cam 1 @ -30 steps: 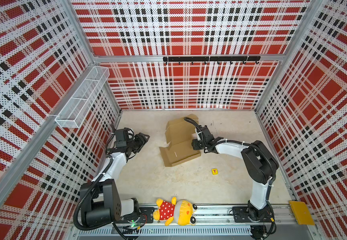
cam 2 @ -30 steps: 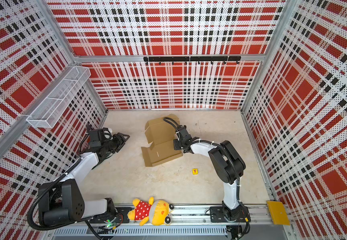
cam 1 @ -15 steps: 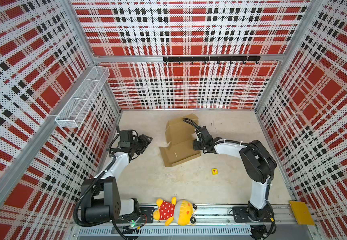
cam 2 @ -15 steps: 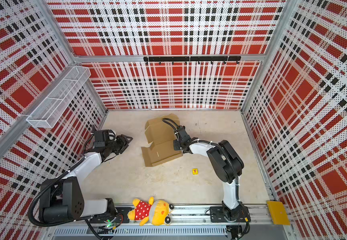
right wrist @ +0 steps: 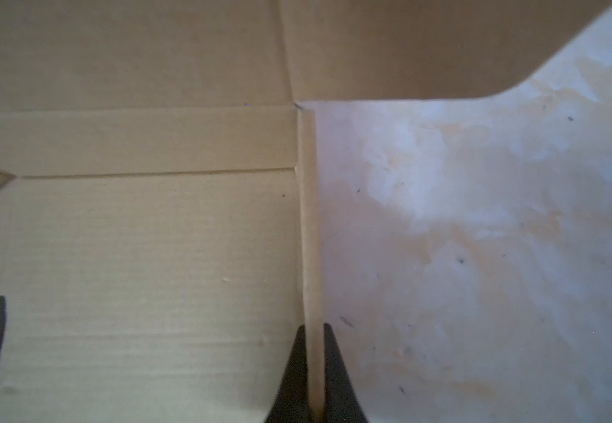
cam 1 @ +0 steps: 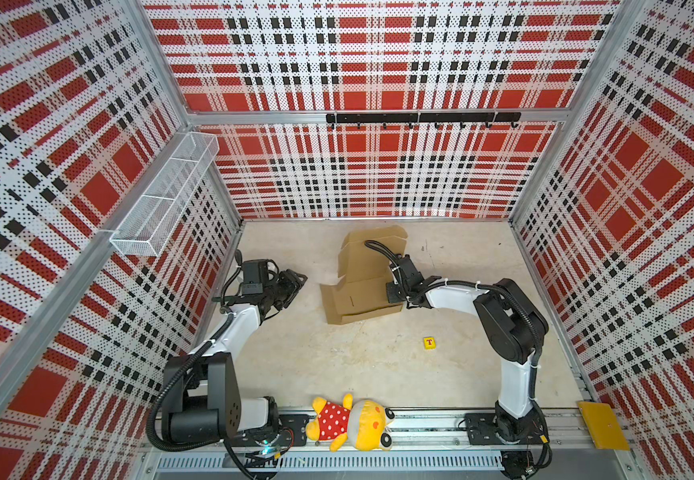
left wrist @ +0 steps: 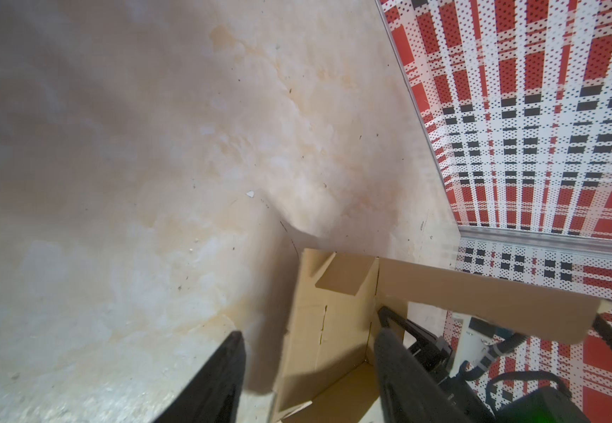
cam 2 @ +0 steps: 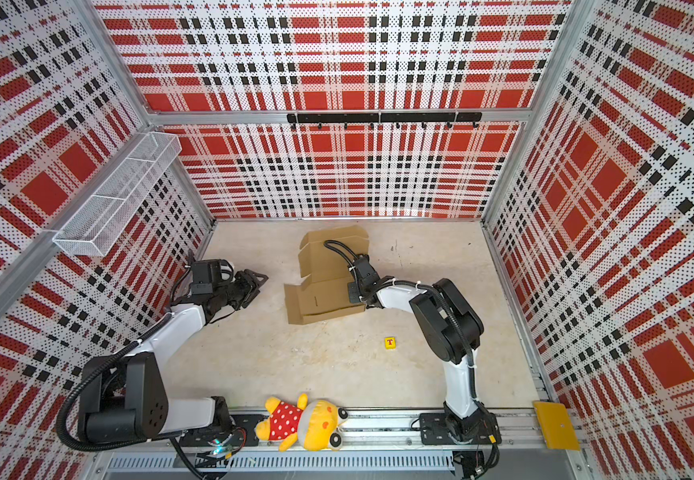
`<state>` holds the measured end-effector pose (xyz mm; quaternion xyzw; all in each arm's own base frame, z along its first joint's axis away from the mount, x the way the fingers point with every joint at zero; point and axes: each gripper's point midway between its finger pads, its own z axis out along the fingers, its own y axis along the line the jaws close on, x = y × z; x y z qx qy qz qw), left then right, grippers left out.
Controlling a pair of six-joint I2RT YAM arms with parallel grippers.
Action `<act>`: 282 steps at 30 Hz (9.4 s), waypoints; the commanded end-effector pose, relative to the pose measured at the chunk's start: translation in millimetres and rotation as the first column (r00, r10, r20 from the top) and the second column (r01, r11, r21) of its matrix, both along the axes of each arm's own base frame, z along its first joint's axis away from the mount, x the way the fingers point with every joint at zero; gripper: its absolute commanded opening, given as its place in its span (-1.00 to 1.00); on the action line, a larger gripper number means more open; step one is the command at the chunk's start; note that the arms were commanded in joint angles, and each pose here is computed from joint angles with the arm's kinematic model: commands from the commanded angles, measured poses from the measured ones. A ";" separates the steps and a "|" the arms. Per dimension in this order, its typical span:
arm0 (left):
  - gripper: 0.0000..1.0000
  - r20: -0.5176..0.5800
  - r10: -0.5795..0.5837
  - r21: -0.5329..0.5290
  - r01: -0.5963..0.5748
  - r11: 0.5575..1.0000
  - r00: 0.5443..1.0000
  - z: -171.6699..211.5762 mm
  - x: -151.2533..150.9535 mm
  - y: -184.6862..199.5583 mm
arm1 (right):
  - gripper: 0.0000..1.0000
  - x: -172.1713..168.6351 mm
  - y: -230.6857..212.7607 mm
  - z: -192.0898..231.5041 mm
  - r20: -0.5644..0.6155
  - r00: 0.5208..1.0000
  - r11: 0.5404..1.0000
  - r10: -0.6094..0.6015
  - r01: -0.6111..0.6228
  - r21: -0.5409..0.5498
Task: Fold the paper box
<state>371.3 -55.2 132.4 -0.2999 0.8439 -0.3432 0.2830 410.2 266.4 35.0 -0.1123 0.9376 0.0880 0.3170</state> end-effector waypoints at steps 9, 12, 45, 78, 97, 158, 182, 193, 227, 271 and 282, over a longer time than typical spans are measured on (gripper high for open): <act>-0.77 0.146 -0.109 -0.045 0.116 0.992 0.983 43.6 19.0 -37.7 | -1.00 -1.6 -17.5 46.9 0.129 0.992 0.999 -0.015 0.019 -0.028; -1.00 0.142 -0.108 -0.052 0.117 0.992 0.984 40.9 21.1 -41.7 | -1.00 -3.2 -17.8 53.3 0.152 0.988 1.000 -0.022 0.022 0.001; -1.00 0.090 -0.177 -0.001 0.177 0.984 0.980 15.8 30.7 -85.3 | -1.00 -14.7 16.4 104.8 0.241 0.970 1.000 0.008 -0.015 0.026; -1.00 0.200 -0.230 -0.115 0.256 0.960 0.952 29.4 31.6 -119.9 | -1.00 -15.3 49.0 107.4 0.253 0.967 0.997 0.038 -0.054 0.055; -1.00 0.185 -0.218 -0.102 0.239 0.966 0.958 29.6 33.0 -115.1 | -1.00 -9.2 29.8 99.7 0.215 0.976 0.999 -0.033 0.025 0.041; -1.00 0.187 -0.406 0.020 0.410 0.912 0.894 47.5 6.6 -163.2 | -1.00 34.9 -77.0 107.0 0.139 0.876 0.887 -0.462 0.459 0.054; -1.00 0.134 -0.410 0.054 0.406 0.912 0.902 27.2 12.6 -170.7 | -1.00 22.8 -37.3 102.7 0.154 0.908 0.919 -0.389 0.371 0.134; -1.00 0.133 -0.433 0.075 0.427 0.901 0.891 25.7 10.4 -177.2 | -1.00 14.7 -11.4 109.5 0.195 0.929 0.945 -0.315 0.289 0.151; -1.00 0.153 -0.540 0.119 0.527 0.842 0.828 32.4 -6.6 -205.0 | -1.00 21.1 -49.9 118.7 0.217 0.904 0.929 -0.369 0.350 0.120; 0.62 0.491 -0.393 -0.040 0.470 0.882 0.778 118.7 30.4 -127.8 | -1.00 13.4 -40.6 155.9 0.256 0.948 0.908 -0.188 0.068 0.413; 0.41 0.468 -0.391 -0.057 0.468 0.882 0.793 112.1 29.1 -135.0 | -1.00 14.6 -39.7 148.8 0.243 0.952 0.909 -0.188 0.075 0.411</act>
